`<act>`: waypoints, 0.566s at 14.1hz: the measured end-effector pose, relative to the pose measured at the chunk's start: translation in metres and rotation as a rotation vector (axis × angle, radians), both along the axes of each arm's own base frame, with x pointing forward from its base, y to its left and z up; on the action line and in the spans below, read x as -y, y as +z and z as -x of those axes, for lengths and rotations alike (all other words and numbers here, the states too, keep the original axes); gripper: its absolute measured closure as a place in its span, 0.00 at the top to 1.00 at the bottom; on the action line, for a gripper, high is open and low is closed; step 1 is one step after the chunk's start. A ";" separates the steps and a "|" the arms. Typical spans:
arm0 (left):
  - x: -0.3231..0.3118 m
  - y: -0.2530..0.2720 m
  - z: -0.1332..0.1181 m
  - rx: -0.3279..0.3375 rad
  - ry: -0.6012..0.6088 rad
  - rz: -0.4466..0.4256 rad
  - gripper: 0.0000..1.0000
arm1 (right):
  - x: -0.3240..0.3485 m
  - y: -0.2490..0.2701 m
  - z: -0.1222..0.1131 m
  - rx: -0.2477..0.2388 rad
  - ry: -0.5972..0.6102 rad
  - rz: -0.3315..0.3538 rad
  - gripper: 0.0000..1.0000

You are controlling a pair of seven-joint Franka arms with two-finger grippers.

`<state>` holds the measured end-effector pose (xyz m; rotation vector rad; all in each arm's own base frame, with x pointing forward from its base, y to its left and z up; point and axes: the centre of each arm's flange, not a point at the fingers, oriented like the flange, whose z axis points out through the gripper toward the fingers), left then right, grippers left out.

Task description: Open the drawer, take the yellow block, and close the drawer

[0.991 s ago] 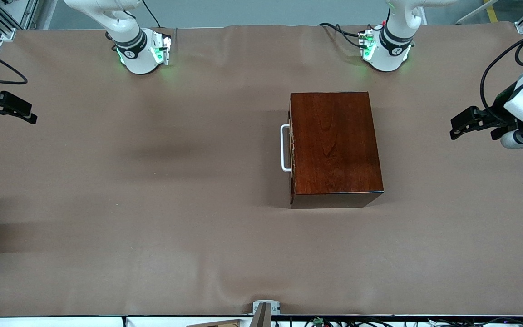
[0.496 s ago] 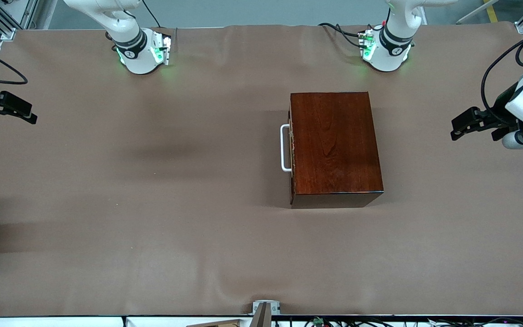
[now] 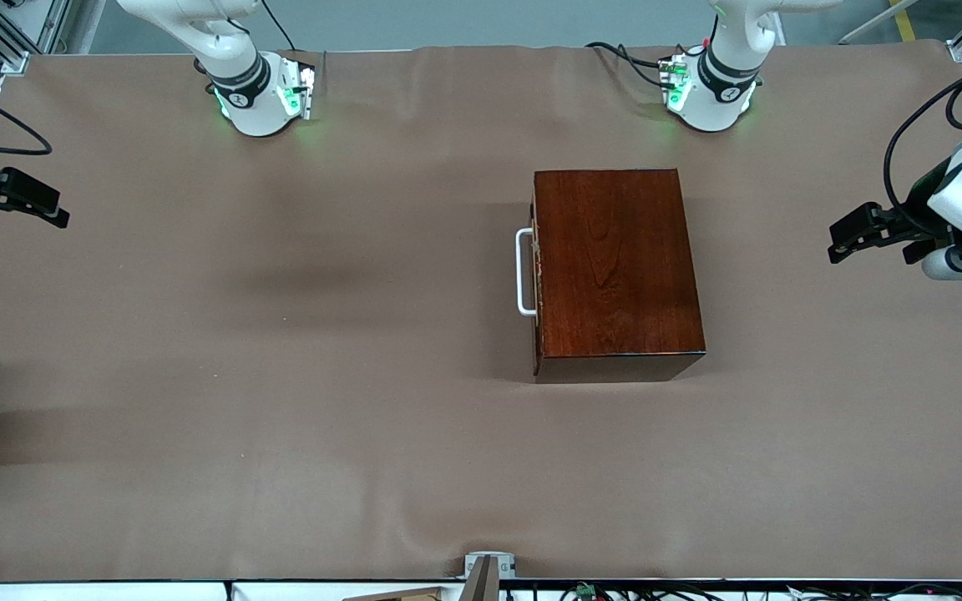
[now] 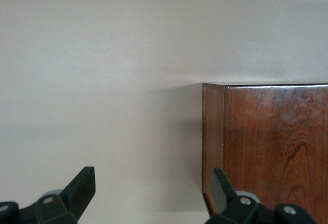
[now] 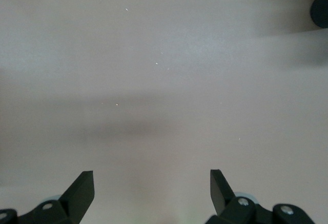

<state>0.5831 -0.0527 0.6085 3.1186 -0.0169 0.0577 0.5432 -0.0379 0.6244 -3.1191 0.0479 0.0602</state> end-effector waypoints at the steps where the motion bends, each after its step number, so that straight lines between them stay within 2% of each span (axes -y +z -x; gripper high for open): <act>1: 0.003 -0.001 -0.001 -0.002 -0.005 0.000 1.00 | 0.000 0.000 0.000 0.000 0.000 0.000 1.00; 3: 0.030 -0.006 -0.001 -0.007 -0.051 0.004 1.00 | 0.001 0.000 0.000 0.000 -0.002 0.000 1.00; 8: 0.178 -0.032 0.008 -0.040 -0.142 0.018 1.00 | 0.003 0.000 0.000 0.000 -0.006 0.000 1.00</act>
